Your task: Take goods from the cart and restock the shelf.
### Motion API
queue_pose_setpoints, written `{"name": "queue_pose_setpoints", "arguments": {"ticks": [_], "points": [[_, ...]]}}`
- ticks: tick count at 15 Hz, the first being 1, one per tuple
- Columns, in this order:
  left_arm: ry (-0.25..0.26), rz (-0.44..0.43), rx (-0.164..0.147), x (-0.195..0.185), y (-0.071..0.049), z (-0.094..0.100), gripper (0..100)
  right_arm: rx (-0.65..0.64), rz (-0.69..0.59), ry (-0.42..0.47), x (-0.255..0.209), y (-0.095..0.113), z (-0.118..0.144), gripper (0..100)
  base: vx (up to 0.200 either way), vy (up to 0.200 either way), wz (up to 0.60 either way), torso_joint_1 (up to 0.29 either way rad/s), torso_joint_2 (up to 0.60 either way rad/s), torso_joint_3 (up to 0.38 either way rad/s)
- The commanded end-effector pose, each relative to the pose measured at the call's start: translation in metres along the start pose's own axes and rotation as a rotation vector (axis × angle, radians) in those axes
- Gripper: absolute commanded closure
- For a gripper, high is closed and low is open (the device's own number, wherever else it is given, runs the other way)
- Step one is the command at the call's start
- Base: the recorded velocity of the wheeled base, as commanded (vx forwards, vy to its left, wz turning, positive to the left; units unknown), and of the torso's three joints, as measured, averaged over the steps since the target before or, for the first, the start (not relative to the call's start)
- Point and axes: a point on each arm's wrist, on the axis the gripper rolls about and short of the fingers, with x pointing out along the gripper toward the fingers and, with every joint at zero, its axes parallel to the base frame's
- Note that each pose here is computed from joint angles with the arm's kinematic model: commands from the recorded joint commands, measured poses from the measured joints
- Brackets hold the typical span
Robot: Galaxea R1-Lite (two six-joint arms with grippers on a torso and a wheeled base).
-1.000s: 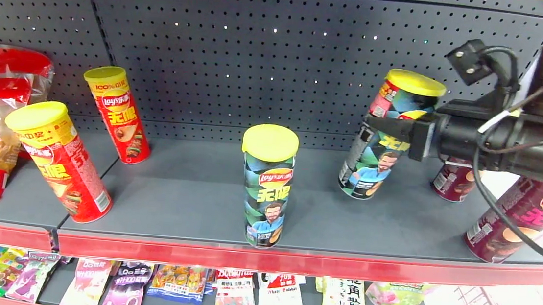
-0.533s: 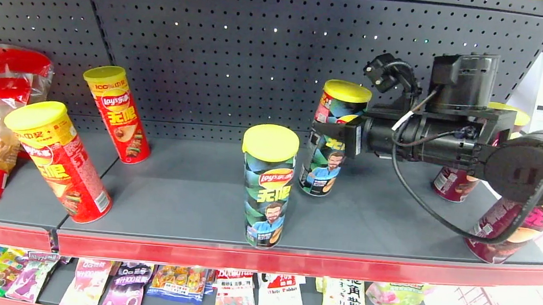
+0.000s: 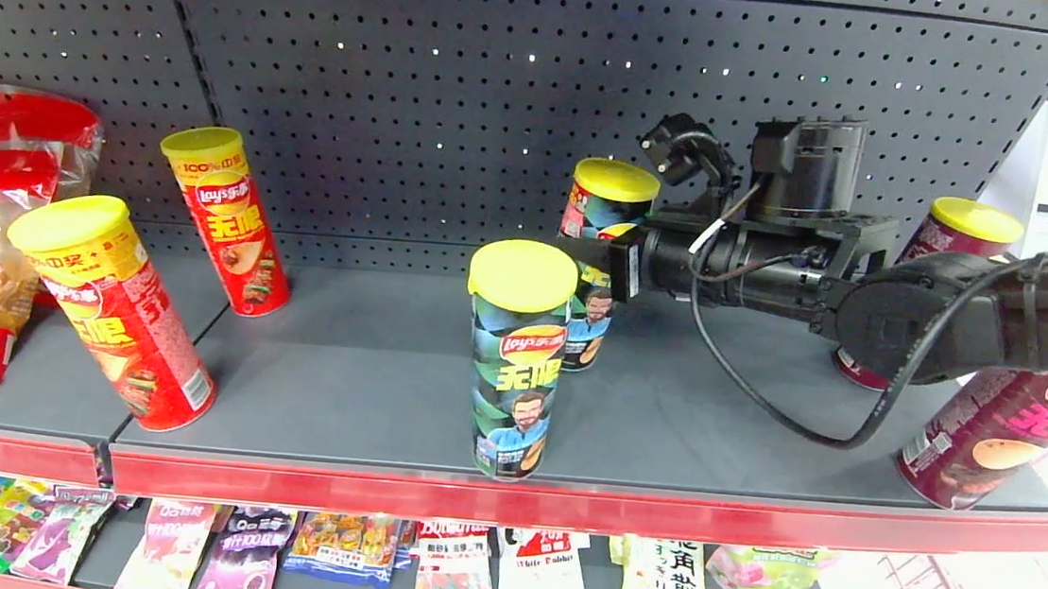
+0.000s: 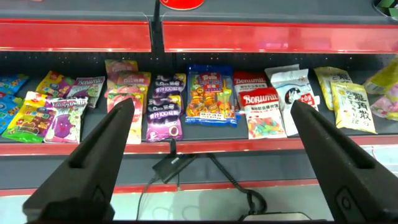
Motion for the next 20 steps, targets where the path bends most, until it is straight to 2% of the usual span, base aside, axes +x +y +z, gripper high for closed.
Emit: {"name": "queue_pose_setpoints", "arguments": {"ticks": [1,17,18,20], "points": [[0.004,0.001,0.000,0.000,0.000,0.000,0,-0.011,0.011,0.010,0.006,0.003,-0.004,100,0.000,0.000,0.00,0.000,0.00,0.000],[0.004,0.002,-0.001,0.000,0.000,0.000,0,-0.032,0.047,0.021,0.032,0.013,-0.013,100,0.000,0.000,0.00,0.000,0.00,0.000],[0.004,0.002,-0.001,0.000,0.000,0.000,0,-0.040,0.047,0.024,0.033,0.013,-0.014,0,0.000,0.000,0.00,0.000,0.00,0.000],[0.004,0.002,-0.001,0.000,0.000,0.000,0,-0.040,0.047,0.022,0.033,0.013,-0.014,0,0.000,0.000,0.00,0.000,0.00,0.000]]}}
